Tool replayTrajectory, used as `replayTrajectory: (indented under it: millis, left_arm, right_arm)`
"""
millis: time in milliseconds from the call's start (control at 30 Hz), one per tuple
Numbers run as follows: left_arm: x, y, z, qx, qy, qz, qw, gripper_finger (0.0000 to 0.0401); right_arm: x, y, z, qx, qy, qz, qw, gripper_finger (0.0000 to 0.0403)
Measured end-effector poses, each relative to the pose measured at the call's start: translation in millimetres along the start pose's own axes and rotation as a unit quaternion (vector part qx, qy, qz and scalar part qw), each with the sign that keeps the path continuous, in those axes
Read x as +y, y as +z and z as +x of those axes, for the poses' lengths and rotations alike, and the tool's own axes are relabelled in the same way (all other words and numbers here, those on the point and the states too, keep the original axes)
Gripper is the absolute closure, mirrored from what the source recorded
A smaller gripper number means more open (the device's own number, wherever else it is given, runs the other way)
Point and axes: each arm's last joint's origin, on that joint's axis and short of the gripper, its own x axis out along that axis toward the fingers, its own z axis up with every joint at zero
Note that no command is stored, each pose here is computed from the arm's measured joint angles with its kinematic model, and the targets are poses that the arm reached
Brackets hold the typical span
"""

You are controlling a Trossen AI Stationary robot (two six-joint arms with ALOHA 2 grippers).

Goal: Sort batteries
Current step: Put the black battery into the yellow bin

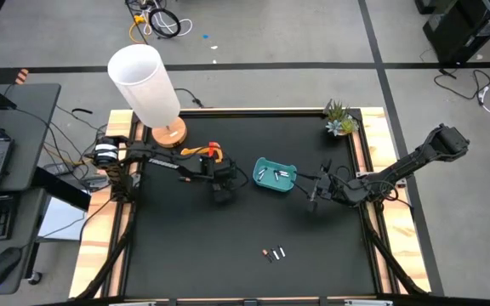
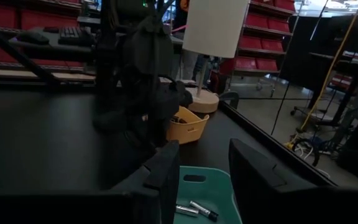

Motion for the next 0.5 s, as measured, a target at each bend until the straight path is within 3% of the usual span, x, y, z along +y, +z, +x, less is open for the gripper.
replayTrajectory:
  millis: [200,367,500]
  left_arm:
    - [-7,-1,-2,0.000,-0.019,-0.004,1.000,0.0282]
    - [-14,-2,-3,-0.003,-0.027,-0.022,0.999,0.0353]
    - [-25,4,-6,-0.036,-0.071,-0.049,0.996,0.0354]
  right_arm:
    - [0,0,0,0.000,0.000,-0.003,1.000,0.0279]
    - [0,0,0,0.000,0.000,-0.003,1.000,0.0279]
    - [0,0,0,0.000,0.000,-0.003,1.000,0.0279]
